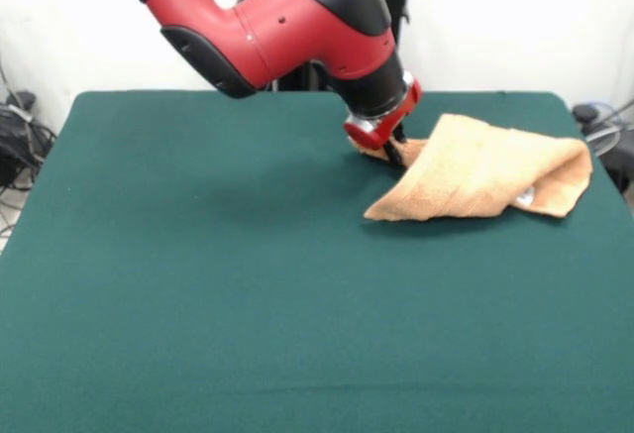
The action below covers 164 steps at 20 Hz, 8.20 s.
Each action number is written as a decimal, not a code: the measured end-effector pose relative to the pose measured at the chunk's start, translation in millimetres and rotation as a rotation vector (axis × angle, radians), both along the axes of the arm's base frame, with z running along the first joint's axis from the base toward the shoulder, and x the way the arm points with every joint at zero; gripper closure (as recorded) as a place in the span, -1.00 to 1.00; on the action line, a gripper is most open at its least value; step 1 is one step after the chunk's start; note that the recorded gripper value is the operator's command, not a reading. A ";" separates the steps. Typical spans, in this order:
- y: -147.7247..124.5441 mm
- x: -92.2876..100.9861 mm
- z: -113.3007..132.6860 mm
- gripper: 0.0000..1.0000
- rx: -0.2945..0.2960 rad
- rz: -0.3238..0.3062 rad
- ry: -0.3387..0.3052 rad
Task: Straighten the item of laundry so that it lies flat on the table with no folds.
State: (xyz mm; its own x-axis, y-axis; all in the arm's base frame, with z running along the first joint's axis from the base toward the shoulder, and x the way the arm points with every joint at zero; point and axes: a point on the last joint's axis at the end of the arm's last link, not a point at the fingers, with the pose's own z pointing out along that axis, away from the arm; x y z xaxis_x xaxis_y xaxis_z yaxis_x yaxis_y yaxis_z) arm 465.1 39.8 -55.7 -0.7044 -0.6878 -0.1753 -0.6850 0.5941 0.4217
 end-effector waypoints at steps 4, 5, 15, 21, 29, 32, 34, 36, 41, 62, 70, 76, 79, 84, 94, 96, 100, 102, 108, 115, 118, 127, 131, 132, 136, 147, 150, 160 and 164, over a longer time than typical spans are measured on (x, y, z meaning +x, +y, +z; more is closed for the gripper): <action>-1.3 -1.6 -1.4 1.00 0.006 -0.008 0.005; -1.3 -1.5 -1.4 1.00 0.006 -0.008 0.005; -0.9 -1.0 -0.8 1.00 0.008 -0.011 0.009; -2.4 -0.1 4.4 1.00 0.004 -0.017 0.049; -5.8 1.4 12.1 1.00 -0.005 -0.020 0.099; -7.1 0.5 15.0 1.00 -0.008 -0.018 0.127; -7.6 -1.1 16.6 1.00 -0.009 -0.015 0.149; -8.2 -3.0 18.3 1.00 -0.011 -0.010 0.174; -10.8 -10.6 22.3 1.00 -0.018 0.014 0.244; -52.3 -25.2 43.0 1.00 -0.054 0.054 0.446; -56.9 -21.3 46.7 1.00 -0.077 0.078 0.494; -48.8 -10.8 57.9 1.00 -0.099 0.113 0.557; -43.9 -5.0 62.1 1.00 -0.109 0.129 0.583; -40.9 3.5 67.2 1.00 -0.132 0.148 0.598; -46.6 11.5 70.3 1.00 -0.149 0.139 0.589; -46.4 14.7 70.7 1.00 -0.155 0.142 0.593; -41.7 20.0 73.2 1.00 -0.174 0.163 0.610; -36.8 23.8 74.4 1.00 -0.192 0.181 0.621; -12.2 37.3 78.2 1.00 -0.254 0.250 0.657; 14.8 52.4 79.8 1.00 -0.301 0.297 0.656; 19.9 56.0 79.2 1.00 -0.312 0.301 0.651; 16.8 57.9 75.7 1.00 -0.336 0.291 0.663; 12.1 59.3 74.9 1.00 -0.337 0.274 0.672; 11.9 59.2 75.1 1.00 -0.337 0.273 0.673; 13.2 62.4 78.1 1.00 -0.327 0.264 0.676; 54.1 105.0 92.0 1.00 -0.363 0.277 0.678; 68.0 116.9 94.0 1.00 -0.378 0.286 0.674; 98.7 162.1 93.7 1.00 -0.408 0.274 0.670; 94.4 168.9 94.9 1.00 -0.409 0.260 0.671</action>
State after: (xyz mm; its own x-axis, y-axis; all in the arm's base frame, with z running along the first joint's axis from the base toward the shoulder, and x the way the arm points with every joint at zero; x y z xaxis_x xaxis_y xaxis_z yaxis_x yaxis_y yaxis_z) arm 634.0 134.2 39.1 -0.3800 -0.7615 0.5252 -0.5017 0.6466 0.5746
